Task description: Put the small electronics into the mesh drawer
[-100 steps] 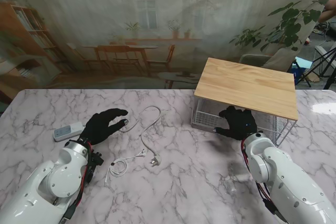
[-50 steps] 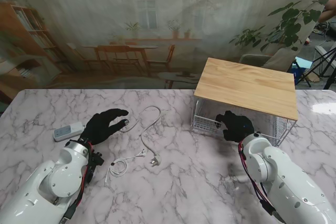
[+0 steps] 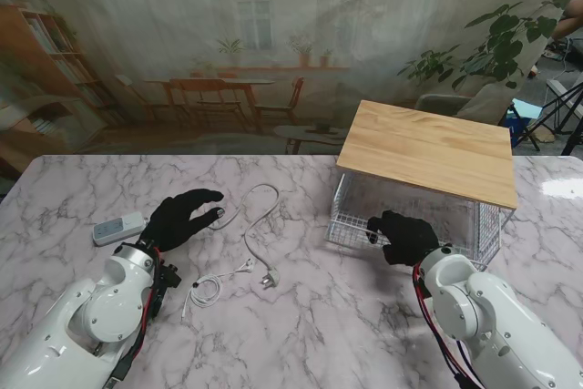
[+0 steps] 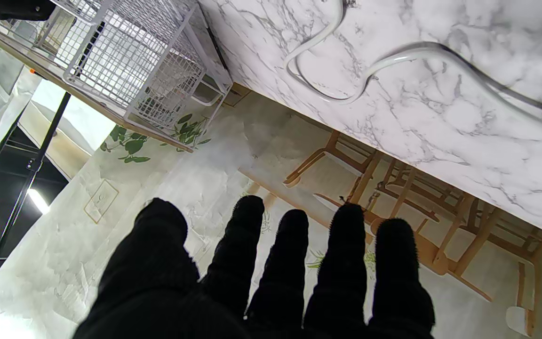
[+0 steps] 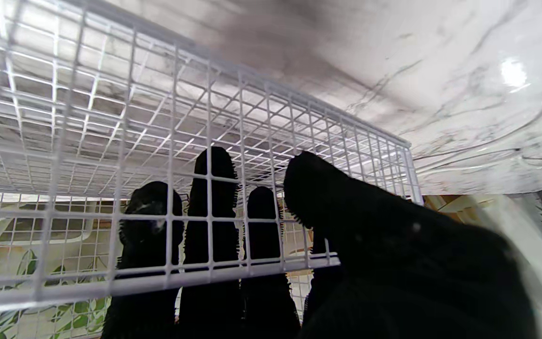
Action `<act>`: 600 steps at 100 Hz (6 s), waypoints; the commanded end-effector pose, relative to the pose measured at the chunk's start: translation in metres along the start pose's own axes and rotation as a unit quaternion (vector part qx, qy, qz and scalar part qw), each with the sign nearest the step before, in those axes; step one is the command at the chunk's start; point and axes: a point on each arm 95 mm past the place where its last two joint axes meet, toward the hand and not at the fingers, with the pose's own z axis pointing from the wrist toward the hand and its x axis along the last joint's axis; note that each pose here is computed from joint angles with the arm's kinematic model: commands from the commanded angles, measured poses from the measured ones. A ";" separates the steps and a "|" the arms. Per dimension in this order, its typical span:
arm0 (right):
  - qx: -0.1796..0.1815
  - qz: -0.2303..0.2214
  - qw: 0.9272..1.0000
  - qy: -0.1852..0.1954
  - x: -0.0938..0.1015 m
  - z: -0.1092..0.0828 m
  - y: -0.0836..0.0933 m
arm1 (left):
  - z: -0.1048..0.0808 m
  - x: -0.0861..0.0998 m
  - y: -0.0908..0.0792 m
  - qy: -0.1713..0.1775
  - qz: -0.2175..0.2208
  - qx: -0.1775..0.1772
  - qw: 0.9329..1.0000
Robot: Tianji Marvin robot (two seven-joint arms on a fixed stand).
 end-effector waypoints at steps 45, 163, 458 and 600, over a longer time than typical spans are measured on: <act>0.027 0.010 0.999 0.037 0.032 -0.024 -0.003 | 0.001 0.000 0.004 -0.001 -0.001 -0.012 1.000; -0.098 0.020 0.993 0.065 0.027 -0.065 0.031 | 0.004 0.001 0.007 0.002 0.007 -0.019 1.000; -0.281 0.175 0.943 0.029 0.027 -0.109 0.034 | -0.021 -0.210 -0.053 -0.222 0.275 -0.143 0.925; -0.252 0.158 0.952 0.071 0.029 -0.100 0.053 | 0.030 -0.146 -0.128 -0.131 0.245 -0.050 0.959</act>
